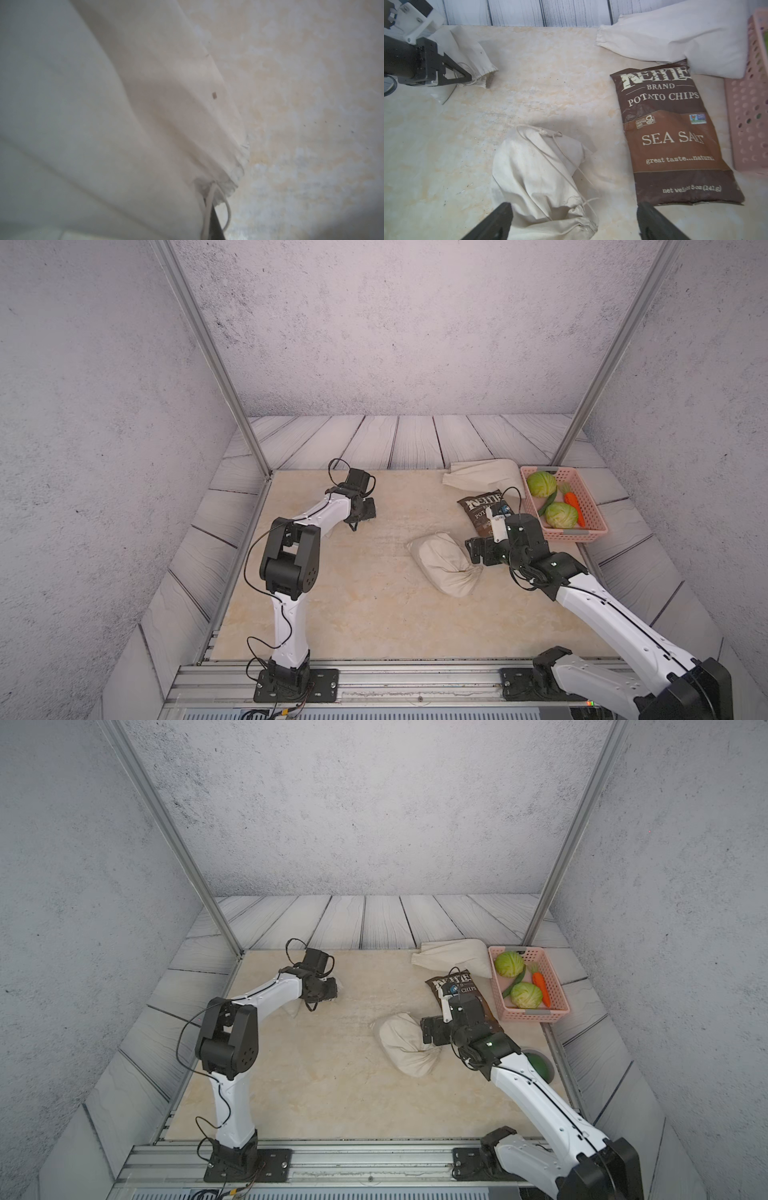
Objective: Close the soil bag
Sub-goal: Move the soil bag to the center of the board.
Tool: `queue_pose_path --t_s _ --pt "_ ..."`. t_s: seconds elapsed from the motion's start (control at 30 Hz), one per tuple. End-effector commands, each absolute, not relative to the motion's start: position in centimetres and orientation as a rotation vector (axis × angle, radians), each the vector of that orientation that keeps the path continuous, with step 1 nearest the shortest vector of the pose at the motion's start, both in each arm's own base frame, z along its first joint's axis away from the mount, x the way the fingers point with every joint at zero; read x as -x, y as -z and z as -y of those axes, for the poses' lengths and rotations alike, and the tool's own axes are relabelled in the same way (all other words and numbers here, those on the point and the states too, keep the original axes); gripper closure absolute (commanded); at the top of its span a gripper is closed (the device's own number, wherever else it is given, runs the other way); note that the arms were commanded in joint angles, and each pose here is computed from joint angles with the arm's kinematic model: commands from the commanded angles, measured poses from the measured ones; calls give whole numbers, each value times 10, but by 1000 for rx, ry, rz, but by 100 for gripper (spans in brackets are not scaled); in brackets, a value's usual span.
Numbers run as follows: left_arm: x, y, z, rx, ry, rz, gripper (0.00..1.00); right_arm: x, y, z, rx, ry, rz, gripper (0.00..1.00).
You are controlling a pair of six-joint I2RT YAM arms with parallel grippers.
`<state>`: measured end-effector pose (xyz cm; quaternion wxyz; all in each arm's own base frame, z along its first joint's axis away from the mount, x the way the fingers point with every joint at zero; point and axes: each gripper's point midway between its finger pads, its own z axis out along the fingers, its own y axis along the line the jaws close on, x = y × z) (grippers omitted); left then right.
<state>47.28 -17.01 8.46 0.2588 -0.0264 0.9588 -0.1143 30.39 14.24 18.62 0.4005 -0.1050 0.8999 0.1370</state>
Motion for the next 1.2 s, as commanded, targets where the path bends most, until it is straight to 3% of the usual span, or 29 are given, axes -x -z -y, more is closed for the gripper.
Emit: queue_pose_path --t_s 0.0,0.2,0.53,0.8,1.17 --pt "-465 -156 205 -104 607 -2368 100 -313 -209 -169 322 -488 -2183 2" --pt "-417 -202 251 -326 872 -2158 100 -323 -219 -201 434 -615 -2115 3" --pt "-357 -249 313 -612 1021 -1963 100 -330 -239 -233 493 -779 -2077 5" --pt "-334 -241 338 -750 1026 -1944 100 -333 -258 -251 557 -871 -2059 31" --pt "-326 -243 343 -794 1036 -1923 100 -332 -265 -272 659 -992 -2048 55"
